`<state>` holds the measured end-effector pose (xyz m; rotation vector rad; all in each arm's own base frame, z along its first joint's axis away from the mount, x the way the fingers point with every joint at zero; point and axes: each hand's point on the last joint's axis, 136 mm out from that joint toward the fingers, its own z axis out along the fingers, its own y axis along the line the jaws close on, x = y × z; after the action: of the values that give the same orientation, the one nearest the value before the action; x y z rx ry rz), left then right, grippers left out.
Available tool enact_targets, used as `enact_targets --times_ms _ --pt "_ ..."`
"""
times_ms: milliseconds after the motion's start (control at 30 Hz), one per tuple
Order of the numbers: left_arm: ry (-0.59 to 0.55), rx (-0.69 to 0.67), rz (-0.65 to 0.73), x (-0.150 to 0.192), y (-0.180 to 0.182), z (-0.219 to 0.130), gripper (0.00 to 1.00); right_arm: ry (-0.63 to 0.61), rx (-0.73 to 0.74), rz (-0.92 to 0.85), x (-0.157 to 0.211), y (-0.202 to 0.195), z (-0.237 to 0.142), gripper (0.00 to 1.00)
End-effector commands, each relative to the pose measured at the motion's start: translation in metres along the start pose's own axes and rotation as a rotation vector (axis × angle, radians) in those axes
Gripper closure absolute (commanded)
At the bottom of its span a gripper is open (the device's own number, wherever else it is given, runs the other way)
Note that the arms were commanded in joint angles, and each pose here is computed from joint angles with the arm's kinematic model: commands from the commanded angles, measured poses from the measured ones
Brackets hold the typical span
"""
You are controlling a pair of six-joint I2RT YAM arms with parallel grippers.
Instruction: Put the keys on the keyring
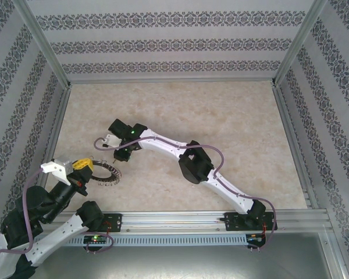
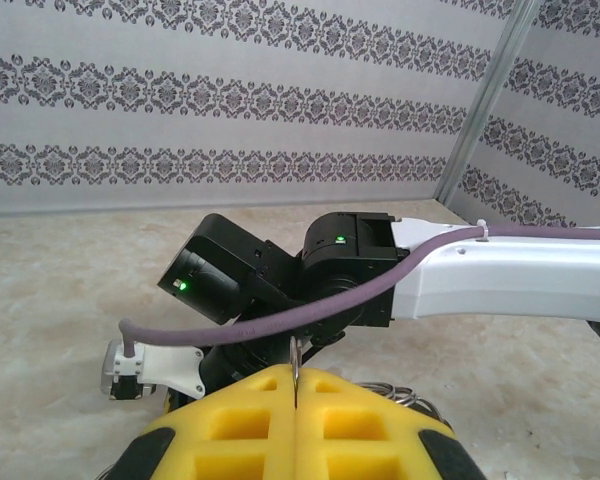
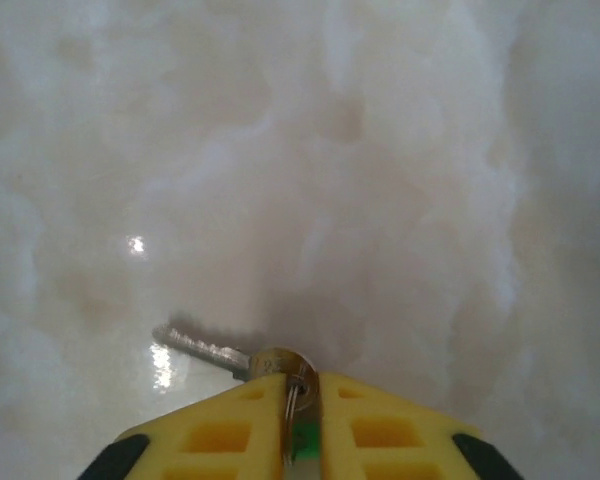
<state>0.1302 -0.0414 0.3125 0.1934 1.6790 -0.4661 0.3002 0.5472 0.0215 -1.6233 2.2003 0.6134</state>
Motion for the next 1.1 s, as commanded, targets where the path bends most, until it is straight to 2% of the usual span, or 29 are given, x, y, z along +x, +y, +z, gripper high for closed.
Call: enact_targets --times_ms 0,167,433,600,733,900,1067 --pt "-0.015 0.015 0.014 -0.003 0.0 -0.005 1.0 0.05 -0.028 0.025 0.016 0.011 -0.001 0.88" --pt "-0.013 0.013 0.015 -0.002 0.001 -0.006 1.0 0.033 -0.01 0.074 0.024 0.0 -0.012 1.0" --pt "-0.005 0.015 0.02 0.0 0.0 -0.003 1.0 -0.018 0.067 0.147 0.056 -0.024 -0.059 1.0" --pt "0.03 0.037 0.046 0.007 -0.009 0.008 1.0 -0.062 0.205 0.285 0.116 -0.043 -0.106 1.0" --pt "0.081 0.097 0.074 0.012 -0.03 0.027 1.0 -0.092 0.298 0.424 0.163 -0.049 -0.128 1.0" --pt "0.14 0.182 0.092 0.022 -0.057 0.053 1.0 -0.122 0.402 0.564 0.204 -0.054 -0.139 1.0" --pt "0.184 0.244 0.102 0.03 -0.078 0.072 1.0 -0.179 0.467 0.658 0.226 -0.055 -0.149 0.98"
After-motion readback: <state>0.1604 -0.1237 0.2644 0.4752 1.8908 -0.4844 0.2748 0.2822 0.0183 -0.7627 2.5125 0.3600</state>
